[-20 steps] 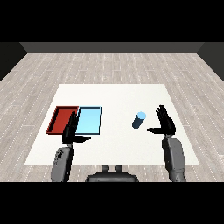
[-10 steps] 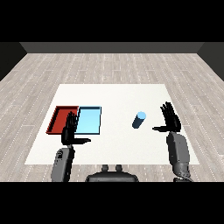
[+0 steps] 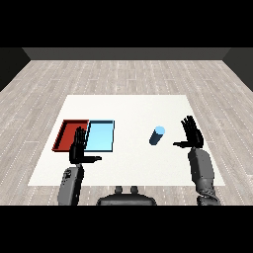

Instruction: Pick the blue can and put it in the blue box

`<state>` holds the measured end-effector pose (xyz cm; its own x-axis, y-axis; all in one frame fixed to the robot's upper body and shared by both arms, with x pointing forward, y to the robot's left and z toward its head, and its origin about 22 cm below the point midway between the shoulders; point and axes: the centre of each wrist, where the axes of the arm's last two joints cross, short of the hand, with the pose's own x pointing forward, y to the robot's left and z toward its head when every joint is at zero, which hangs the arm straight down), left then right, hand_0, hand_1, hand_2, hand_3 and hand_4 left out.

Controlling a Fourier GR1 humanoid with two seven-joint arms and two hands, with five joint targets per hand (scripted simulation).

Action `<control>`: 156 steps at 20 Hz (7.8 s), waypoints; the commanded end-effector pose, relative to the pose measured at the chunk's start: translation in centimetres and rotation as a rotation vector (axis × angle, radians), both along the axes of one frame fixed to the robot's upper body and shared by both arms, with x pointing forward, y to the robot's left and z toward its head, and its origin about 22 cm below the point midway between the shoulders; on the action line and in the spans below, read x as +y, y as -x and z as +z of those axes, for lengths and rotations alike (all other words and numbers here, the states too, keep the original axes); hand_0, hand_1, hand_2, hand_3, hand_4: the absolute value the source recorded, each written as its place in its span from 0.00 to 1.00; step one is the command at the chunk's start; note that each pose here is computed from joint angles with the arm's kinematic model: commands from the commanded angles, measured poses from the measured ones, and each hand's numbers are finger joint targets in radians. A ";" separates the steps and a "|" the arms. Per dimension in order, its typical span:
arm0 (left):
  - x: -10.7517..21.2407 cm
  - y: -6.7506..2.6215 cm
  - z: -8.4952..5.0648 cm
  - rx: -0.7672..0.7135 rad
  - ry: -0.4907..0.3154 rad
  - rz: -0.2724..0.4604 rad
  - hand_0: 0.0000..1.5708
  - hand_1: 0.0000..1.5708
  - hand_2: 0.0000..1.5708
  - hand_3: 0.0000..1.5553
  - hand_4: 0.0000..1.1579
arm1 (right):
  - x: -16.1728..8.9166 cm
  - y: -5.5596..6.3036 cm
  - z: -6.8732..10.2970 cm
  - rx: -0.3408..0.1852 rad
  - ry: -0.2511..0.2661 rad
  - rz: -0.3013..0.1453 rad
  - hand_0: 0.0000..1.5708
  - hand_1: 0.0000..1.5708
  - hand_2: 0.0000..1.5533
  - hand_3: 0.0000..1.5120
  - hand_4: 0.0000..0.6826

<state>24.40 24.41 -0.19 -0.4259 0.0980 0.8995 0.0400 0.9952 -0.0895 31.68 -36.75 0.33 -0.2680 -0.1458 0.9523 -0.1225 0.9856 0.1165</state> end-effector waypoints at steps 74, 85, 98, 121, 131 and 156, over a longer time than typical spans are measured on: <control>0.1 0.96 0.3 -0.035 0.030 0.036 0.00 0.00 0.00 0.00 0.00 | 11.8 -6.0 -5.8 0.240 -0.016 0.030 0.67 0.67 0.78 0.75 0.26; -0.5 1.68 2.4 -0.038 0.025 -0.001 0.00 0.00 0.00 0.00 0.00 | 10.8 -5.9 -5.2 0.276 0.080 0.012 0.99 0.99 0.96 0.95 0.99; -2.4 -3.05 -0.4 0.068 -0.022 -0.069 0.00 0.00 0.00 0.00 0.00 | 12.3 -7.2 -1.4 0.091 0.084 0.043 0.96 0.96 0.94 0.93 0.95; -10.9 -4.16 -0.5 0.147 -0.045 -0.215 0.00 0.00 0.00 0.00 0.00 | 24.9 -2.5 4.0 -0.062 0.088 0.114 0.91 0.91 0.93 0.93 0.98; -13.3 -5.62 -1.1 0.230 -0.051 -0.231 0.00 0.00 0.00 0.00 0.00 | 27.1 -1.6 5.6 -0.081 0.070 0.152 0.89 0.89 0.93 0.93 0.98; -15.1 -6.54 -2.0 0.265 -0.062 -0.289 0.00 0.00 0.00 0.00 0.00 | 30.1 1.9 3.5 -0.110 0.083 0.252 0.90 0.90 0.93 0.93 0.90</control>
<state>30.22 8.78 -2.30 -0.1480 0.1122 0.9826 0.2807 0.9575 -0.0670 30.80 -7.01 4.20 -0.3399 -0.1354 0.9307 -0.3569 0.9341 0.0056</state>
